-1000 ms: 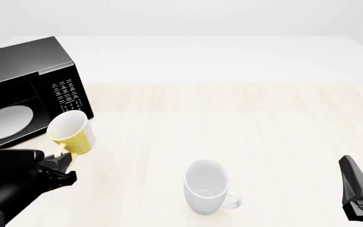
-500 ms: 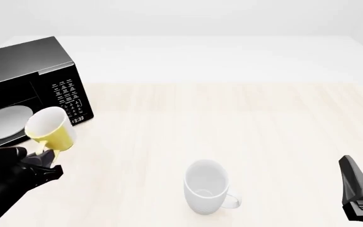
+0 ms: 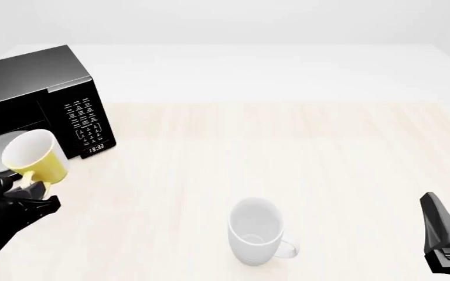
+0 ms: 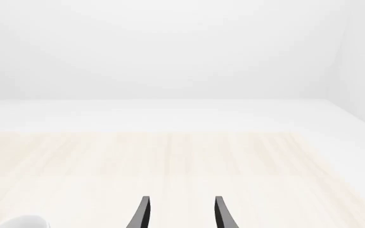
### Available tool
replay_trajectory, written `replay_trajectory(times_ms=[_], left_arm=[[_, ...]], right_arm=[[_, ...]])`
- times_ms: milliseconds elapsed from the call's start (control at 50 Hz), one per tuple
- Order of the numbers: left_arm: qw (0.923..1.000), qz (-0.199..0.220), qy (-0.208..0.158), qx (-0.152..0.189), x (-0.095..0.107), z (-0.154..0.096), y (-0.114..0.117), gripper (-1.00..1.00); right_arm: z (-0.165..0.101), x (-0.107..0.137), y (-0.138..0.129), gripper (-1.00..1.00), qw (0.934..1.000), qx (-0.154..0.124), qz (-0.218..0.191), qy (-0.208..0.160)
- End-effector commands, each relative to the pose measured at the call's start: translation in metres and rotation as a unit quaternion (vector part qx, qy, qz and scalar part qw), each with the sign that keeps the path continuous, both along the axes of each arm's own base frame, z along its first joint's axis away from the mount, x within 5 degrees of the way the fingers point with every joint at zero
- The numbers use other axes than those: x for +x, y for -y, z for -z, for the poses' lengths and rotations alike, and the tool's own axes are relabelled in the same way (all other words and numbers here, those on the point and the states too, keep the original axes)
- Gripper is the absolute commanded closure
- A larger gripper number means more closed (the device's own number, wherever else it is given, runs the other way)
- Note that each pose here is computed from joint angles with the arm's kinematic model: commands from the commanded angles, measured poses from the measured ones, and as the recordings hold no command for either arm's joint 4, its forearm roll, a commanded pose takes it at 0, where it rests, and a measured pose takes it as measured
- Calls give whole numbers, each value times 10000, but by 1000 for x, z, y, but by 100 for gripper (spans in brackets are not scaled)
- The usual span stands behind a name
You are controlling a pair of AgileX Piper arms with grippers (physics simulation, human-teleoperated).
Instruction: Put the yellow and white mug in the microwave and close it.
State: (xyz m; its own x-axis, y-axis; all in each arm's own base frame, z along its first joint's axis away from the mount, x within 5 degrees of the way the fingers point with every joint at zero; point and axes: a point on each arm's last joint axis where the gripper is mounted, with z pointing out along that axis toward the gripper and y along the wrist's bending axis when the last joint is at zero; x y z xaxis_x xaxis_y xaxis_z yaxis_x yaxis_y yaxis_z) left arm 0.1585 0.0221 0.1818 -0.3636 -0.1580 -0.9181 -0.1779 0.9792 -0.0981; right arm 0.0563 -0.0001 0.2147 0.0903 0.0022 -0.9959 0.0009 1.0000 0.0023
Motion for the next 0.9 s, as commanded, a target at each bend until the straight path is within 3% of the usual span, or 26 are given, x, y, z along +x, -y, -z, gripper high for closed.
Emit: replay_trajectory(times_ms=[20,900], left_arm=[[9995,-308,66,49,3,-2,-11,100],[9935,-1129,152,41,33,-5,-51,100]], right_arm=[[0,0,0,-100,10000,0,0,0],[0,0,0,-100,10000,0,1,0]])
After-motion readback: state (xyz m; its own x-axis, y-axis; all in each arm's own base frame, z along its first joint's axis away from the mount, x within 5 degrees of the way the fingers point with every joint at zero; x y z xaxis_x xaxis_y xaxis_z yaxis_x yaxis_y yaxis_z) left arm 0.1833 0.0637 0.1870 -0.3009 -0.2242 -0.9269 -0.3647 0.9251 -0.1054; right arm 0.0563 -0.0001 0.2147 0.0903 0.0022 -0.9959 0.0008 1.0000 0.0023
